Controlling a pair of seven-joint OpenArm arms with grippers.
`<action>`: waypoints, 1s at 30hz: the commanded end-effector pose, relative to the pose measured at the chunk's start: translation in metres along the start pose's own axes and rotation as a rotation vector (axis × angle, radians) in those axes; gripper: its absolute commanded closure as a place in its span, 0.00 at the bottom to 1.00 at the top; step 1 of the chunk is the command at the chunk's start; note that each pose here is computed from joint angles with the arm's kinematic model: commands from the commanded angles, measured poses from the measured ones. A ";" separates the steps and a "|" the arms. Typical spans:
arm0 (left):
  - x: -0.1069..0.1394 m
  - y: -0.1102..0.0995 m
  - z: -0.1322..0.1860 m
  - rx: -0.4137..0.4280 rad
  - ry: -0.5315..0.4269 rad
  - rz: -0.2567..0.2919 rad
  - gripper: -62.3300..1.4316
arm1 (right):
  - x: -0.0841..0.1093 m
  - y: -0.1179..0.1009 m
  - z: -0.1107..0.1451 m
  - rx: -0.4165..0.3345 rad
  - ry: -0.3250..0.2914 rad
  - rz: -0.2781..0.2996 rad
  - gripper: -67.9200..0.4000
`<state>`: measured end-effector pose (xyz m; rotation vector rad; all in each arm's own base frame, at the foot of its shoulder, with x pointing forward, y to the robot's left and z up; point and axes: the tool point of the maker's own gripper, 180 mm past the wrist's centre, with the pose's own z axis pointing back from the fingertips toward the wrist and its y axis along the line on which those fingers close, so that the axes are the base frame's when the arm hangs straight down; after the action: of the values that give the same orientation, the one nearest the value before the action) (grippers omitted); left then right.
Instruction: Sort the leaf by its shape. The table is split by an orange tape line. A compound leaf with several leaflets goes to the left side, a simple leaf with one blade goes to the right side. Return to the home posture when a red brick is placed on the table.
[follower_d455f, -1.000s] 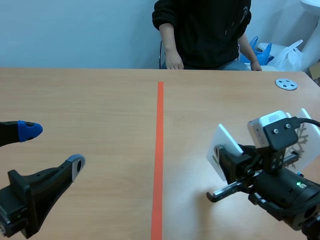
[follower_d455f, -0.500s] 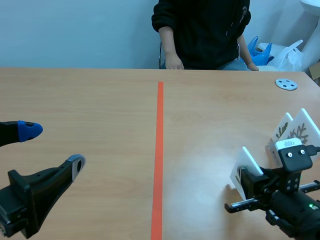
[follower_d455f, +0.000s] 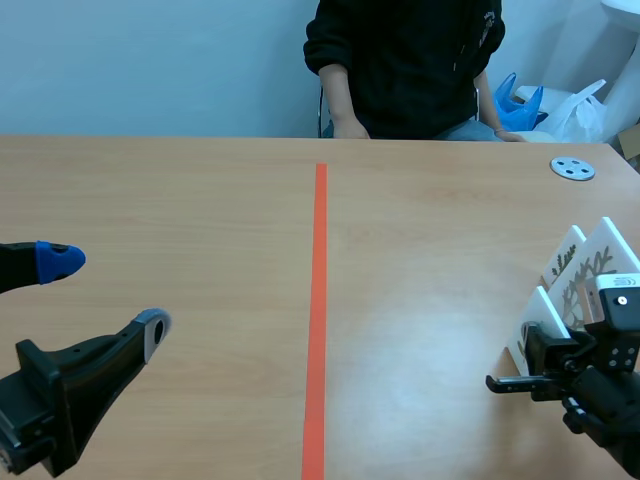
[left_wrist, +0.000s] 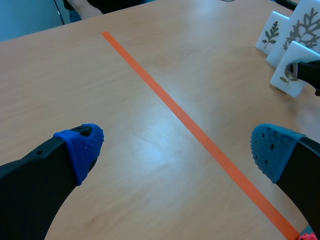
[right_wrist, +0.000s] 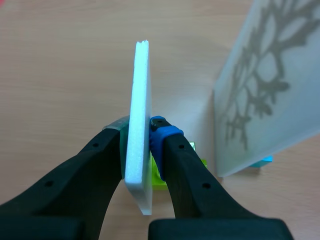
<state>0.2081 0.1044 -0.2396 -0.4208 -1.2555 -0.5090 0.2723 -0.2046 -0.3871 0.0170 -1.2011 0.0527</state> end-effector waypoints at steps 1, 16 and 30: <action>0.007 -0.004 -0.001 -0.007 -0.032 0.010 0.00 | 0.012 -0.008 -0.005 -0.016 -0.042 -0.003 0.97; 0.007 -0.004 -0.001 -0.007 -0.032 0.010 0.00 | 0.015 -0.017 -0.008 -0.041 -0.070 -0.009 0.75; 0.007 -0.004 -0.001 -0.007 -0.032 0.010 0.00 | 0.040 -0.026 -0.006 -0.060 -0.146 0.023 0.54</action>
<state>0.2081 0.1044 -0.2396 -0.4208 -1.2555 -0.5090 0.2830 -0.2218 -0.3737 -0.0256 -1.2789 0.0331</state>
